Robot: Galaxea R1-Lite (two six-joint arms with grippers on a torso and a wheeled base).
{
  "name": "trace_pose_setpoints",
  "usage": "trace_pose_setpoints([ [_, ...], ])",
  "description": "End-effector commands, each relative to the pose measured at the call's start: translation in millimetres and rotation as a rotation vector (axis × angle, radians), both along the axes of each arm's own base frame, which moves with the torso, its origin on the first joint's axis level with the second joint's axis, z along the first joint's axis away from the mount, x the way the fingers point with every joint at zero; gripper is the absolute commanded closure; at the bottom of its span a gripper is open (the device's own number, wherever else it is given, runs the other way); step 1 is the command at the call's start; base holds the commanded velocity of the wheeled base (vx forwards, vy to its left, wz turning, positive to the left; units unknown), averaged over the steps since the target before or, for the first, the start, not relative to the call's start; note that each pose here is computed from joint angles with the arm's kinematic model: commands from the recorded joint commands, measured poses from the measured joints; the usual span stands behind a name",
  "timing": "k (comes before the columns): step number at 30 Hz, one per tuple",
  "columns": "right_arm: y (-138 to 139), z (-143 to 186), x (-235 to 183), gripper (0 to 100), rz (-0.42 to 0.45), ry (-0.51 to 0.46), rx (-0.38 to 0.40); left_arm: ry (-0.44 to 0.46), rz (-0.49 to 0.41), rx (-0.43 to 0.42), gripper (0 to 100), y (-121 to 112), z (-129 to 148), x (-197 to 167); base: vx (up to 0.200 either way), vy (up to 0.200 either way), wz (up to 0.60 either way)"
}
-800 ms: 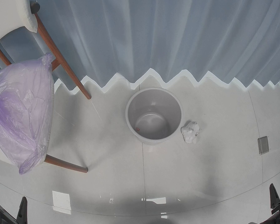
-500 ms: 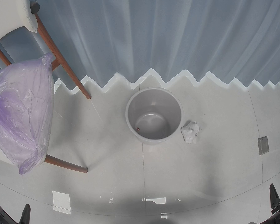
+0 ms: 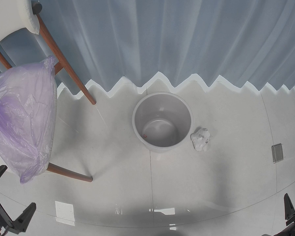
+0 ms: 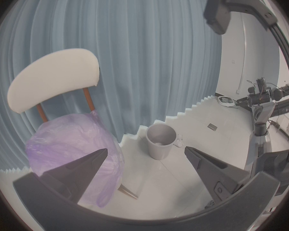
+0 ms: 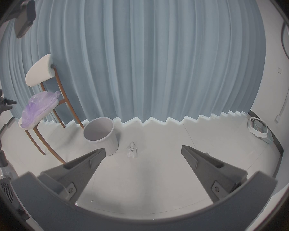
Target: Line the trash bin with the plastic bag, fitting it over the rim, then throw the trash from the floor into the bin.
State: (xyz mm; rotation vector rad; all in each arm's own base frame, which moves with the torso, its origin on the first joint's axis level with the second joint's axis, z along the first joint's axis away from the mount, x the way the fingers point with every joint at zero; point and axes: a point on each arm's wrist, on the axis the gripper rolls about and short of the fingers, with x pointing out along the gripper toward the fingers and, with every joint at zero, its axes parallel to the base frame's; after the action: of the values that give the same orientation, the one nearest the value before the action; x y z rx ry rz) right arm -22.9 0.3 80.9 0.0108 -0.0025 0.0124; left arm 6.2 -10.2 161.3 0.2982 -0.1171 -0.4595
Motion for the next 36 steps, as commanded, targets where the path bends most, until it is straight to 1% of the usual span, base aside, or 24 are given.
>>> trace_pose_setpoints([
  [1, 0.0, -4.8, -0.1, 0, 0.001, -0.001, 0.000, 0.177, -0.025, -0.003, 0, -0.9, 36.6, 62.3, 0.000, 0.000, 0.00],
  [3, 0.0, -4.8, -0.1, 0, 0.001, -0.001, 0.000, 0.186, -0.031, -0.007, 0, -1.4, 40.1, 69.5, 0.000, 0.000, 0.00],
  [4, 0.0, -4.8, -0.1, 0, 0.001, -0.001, 0.000, 0.198, -0.054, -0.017, 0, -3.3, 44.5, 79.8, 0.000, 0.000, 0.00],
  [6, 0.0, -4.8, -0.1, 0, 0.001, -0.001, 0.000, 0.217, -0.086, -0.053, 0, -7.0, 49.2, 91.0, 0.000, 0.000, 0.00],
  [7, 0.0, -5.2, 0.1, 0, 0.001, 0.001, 0.000, 0.219, -0.089, -0.055, 0, -7.3, 49.5, 91.6, 0.000, 0.000, 0.00],
  [8, 0.0, -5.2, 0.1, 0, 0.001, 0.001, 0.000, 0.238, -0.107, -0.082, 0, -10.1, 50.4, 100.2, 0.000, 0.000, 0.00],
  [10, 0.0, -4.8, -0.1, 0, 0.001, -0.001, 0.000, 0.246, -0.106, -0.085, 0, -10.8, 49.5, 105.3, 0.000, 0.000, 0.00],
  [12, 0.0, -5.2, 0.1, 0, 0.001, 0.001, 0.001, 0.245, -0.094, -0.084, 0, -11.9, 52.9, 121.3, 0.000, 0.000, 0.00],
  [13, 0.0, -4.8, -0.1, 0, 0.001, -0.001, 0.000, 0.241, -0.081, -0.084, 0, -12.1, 54.9, 126.0, 0.000, 0.000, 0.00],
  [15, 0.0, -4.8, -0.1, 0, 0.001, -0.001, 0.000, 0.243, 0.016, -0.076, 0, -11.8, 58.2, 140.7, 0.000, 0.000, 0.00],
  [16, 0.0, -4.8, -0.1, 0, 0.001, -0.001, 0.000, 0.243, 0.043, -0.075, 0, -11.8, 59.2, 143.7, 0.000, 0.000, 0.00],
  [17, 0.0, -5.2, 0.1, 0, 0.001, 0.001, 0.000, 0.242, 0.147, -0.070, 0, -11.4, 61.7, 152.0, 0.000, 0.000, 0.00],
  [21, 0.0, -5.2, 0.1, 0, 0.000, 0.001, 0.000, 0.226, 0.318, -0.068, 0, -16.7, 69.3, 165.6, 0.000, 0.000, 0.00],
  [22, 0.0, -4.8, -0.1, 0, 0.001, 0.000, 0.001, 0.224, 0.338, -0.068, 0, -19.3, 70.6, 168.2, 0.000, 0.000, 0.00],
  [26, 0.0, -5.2, 0.1, 0, 0.001, 0.001, 0.001, 0.245, 0.352, -0.049, 0, -28.1, 66.5, 174.3, 0.000, 0.000, 0.00],
  [27, 0.0, -4.8, -0.1, 0, 0.001, 0.000, 0.001, 0.259, 0.364, -0.036, 0, -30.8, 62.1, 182.3, 0.000, 0.000, 0.00],
  [31, 0.0, -4.8, -0.1, 0, 0.000, 0.000, 0.001, 0.230, 0.399, -0.046, 0, -33.5, 61.0, 196.6, 0.000, 0.000, 0.00],
  [33, 0.0, -4.8, -0.1, 0, 0.001, 0.000, 0.001, 0.215, 0.416, -0.052, 0, -36.0, 55.7, 211.9, 0.000, 0.000, 0.00],
  [36, 0.0, -4.8, -0.1, 0, 0.001, 0.000, 0.001, 0.207, 0.427, -0.054, 0, -35.5, 54.2, 217.8, 0.000, 0.000, 0.00],
])
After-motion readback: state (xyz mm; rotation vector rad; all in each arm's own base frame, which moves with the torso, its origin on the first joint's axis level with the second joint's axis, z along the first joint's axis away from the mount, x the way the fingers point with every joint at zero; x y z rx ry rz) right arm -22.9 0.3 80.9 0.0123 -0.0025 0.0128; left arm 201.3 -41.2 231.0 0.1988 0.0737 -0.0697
